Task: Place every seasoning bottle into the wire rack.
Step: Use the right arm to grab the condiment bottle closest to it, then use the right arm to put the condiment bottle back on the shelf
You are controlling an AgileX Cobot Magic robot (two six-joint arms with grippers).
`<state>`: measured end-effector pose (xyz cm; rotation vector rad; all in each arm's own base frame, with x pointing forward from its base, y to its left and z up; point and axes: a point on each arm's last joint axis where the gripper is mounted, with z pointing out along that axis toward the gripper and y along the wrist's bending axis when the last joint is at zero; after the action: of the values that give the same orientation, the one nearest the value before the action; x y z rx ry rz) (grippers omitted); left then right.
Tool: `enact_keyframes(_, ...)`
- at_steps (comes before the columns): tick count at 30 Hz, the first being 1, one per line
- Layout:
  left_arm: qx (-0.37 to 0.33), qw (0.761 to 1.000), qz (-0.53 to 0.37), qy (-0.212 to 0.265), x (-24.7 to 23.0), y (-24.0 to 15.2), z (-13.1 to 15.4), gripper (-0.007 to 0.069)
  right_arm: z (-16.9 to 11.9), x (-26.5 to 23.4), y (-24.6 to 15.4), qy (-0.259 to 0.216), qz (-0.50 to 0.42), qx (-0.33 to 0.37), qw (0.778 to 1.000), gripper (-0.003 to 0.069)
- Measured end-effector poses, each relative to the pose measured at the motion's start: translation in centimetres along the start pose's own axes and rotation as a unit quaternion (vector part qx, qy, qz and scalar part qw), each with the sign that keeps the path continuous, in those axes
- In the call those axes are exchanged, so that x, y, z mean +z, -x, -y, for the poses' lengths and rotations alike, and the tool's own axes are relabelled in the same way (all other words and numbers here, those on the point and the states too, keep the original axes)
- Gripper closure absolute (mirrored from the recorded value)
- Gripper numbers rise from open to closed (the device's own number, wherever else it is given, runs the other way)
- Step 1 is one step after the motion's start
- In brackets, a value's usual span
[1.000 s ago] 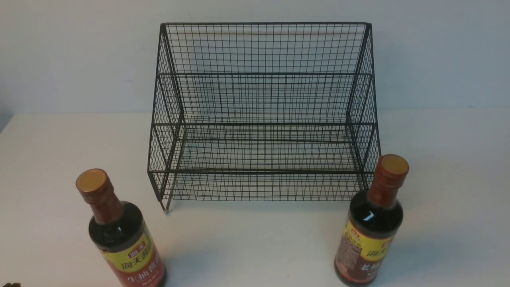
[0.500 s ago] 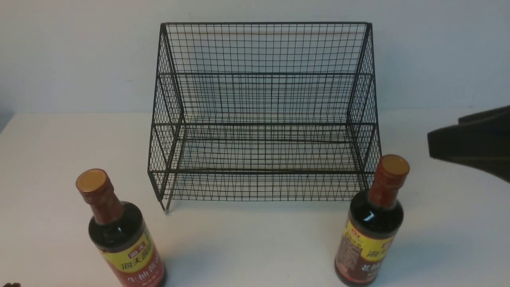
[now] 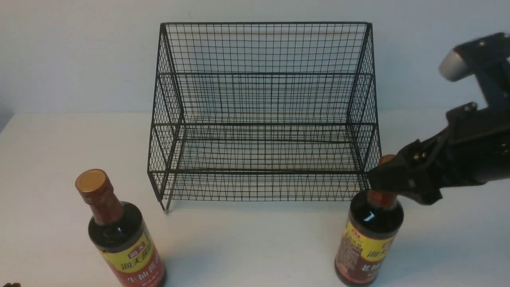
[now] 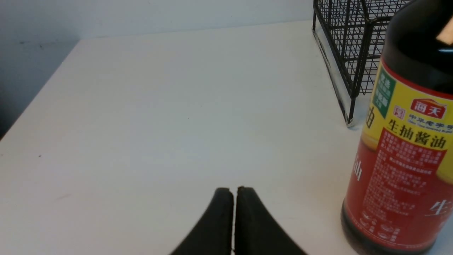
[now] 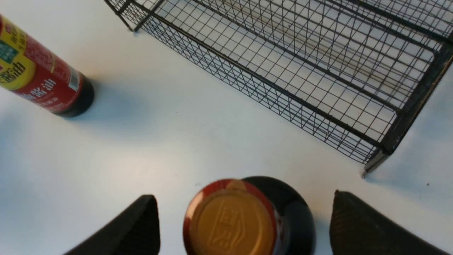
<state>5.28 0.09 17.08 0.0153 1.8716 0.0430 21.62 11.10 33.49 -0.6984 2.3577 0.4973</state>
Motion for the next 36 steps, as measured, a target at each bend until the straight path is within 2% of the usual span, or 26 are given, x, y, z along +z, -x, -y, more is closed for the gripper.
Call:
enact_keyframes(7, 0.000, 1.000, 0.000, 0.000, 0.0, 0.0, 0.0, 0.0630, 0.2, 2.2, 0.1, 0.005, -0.023, 0.004, 1.000, 0.0076)
enact_keyframes(9, 0.000, 1.000, 0.000, 0.000, 0.0, 0.0, 0.0, 0.0630, 0.4, 2.7, 0.1, 0.003, -0.030, 0.005, 1.000, 0.0104)
enact_keyframes(12, 0.000, 1.000, 0.000, 0.000, 0.0, 0.0, 0.0, 0.0630, 0.6, 3.1, 0.0, 0.000, -0.038, 0.009, 0.999, 0.0188)
enact_keyframes(15, 0.000, 1.000, 0.000, 0.000, 0.0, 0.0, 0.0, 0.0630, 0.7, 3.0, 0.0, -0.004, -0.043, 0.008, 0.999, 0.0326)
enact_keyframes(17, 0.000, 1.000, 0.000, 0.000, 0.0, 0.0, 0.0, 0.0630, 0.9, 2.7, 0.2, -0.021, -0.040, -0.013, 0.999, 0.0389)
enact_keyframes(24, 0.000, 1.000, 0.000, 0.000, 0.0, 0.0, 0.0, 0.0630, 0.1, 0.9, 0.3, -0.005, -0.087, -0.024, 0.996, 0.0386)
enact_keyframes(26, 0.000, 1.000, 0.000, 0.000, 0.0, 0.0, 0.0, 0.0630, -0.5, -0.9, 1.1, 0.001, -0.090, -0.030, 0.995, 0.0386)
enact_keyframes(36, 0.000, 1.000, 0.000, 0.000, 0.0, 0.0, 0.0, 0.0630, -2.1, -7.5, 6.6, -0.013, 0.030, -0.071, 0.997, 0.0386)
